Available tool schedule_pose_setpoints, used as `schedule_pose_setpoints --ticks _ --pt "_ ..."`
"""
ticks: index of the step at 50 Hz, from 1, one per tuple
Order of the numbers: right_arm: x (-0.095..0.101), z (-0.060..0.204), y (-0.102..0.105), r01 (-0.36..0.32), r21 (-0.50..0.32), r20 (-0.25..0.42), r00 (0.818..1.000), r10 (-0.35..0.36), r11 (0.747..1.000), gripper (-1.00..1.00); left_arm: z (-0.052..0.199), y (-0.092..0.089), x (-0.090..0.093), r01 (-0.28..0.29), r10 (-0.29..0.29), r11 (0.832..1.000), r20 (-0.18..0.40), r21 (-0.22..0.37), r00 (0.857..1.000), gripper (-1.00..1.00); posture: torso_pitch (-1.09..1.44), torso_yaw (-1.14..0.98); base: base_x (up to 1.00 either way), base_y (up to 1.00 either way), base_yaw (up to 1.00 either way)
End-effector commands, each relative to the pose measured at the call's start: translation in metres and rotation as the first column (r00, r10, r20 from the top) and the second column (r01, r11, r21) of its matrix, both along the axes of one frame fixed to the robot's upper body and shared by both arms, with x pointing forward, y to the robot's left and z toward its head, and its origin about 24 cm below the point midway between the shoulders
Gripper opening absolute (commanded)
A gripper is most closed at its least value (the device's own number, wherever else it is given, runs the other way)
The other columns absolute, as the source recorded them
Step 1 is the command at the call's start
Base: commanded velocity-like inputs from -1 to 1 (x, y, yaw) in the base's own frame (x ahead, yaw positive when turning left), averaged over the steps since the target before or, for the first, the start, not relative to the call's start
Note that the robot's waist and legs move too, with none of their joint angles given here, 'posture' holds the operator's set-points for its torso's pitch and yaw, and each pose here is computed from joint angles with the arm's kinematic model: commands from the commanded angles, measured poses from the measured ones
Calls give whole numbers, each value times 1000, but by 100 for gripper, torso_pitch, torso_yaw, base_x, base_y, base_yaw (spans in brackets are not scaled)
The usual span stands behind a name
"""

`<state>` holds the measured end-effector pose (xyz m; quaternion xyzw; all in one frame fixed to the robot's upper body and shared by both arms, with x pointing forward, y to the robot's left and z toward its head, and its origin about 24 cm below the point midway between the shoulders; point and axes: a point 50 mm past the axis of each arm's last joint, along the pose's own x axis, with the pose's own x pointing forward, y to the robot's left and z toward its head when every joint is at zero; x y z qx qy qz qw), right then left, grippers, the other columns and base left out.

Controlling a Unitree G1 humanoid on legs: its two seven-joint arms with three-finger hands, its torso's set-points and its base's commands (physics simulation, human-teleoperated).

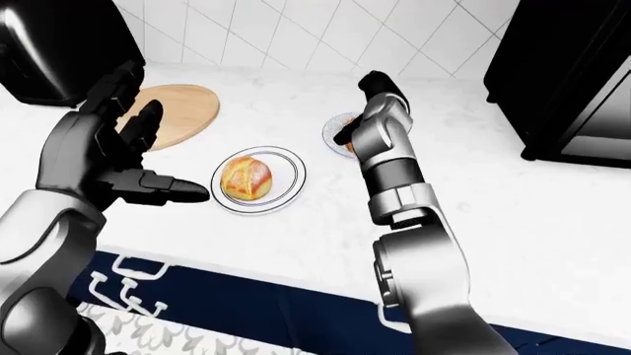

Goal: Place all breads on the cutting board.

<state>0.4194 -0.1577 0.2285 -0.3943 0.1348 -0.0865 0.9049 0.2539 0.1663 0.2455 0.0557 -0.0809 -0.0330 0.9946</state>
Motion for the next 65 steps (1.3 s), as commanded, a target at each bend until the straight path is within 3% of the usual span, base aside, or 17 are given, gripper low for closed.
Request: schedule_pose_setpoints --ticks 1,19,37,50,55,56,65 --pt "0 28 2 -7 -24 110 994 10 1000 44 12 -1 -4 1 -1 1000 75 6 997 100 0 0 0 0 0" --pt "8 8 13 2 -27 82 997 1 1000 28 4 8 -5 -15 14 1000 58 10 998 100 0 0 0 0 0" --pt "9 -5 10 27 -63 64 998 -23 998 -15 1 11 -7 -20 20 1000 54 9 998 100 0 0 0 0 0" --pt "8 33 2 32 -38 157 987 -25 999 -58 0 5 -5 -13 12 1000 55 10 998 100 0 0 0 0 0" --pt "6 48 -4 19 -18 189 982 -15 1000 -86 1 2 -3 -8 8 1000 56 10 998 100 0 0 0 0 0" --pt "4 52 -6 15 -15 195 981 -11 1000 -100 3 1 -3 -6 6 1000 56 12 998 100 0 0 0 0 0" --pt "-11 79 -12 -34 45 255 967 22 998 -100 10 -16 11 19 -22 998 48 54 999 100 0 0 0 0 0"
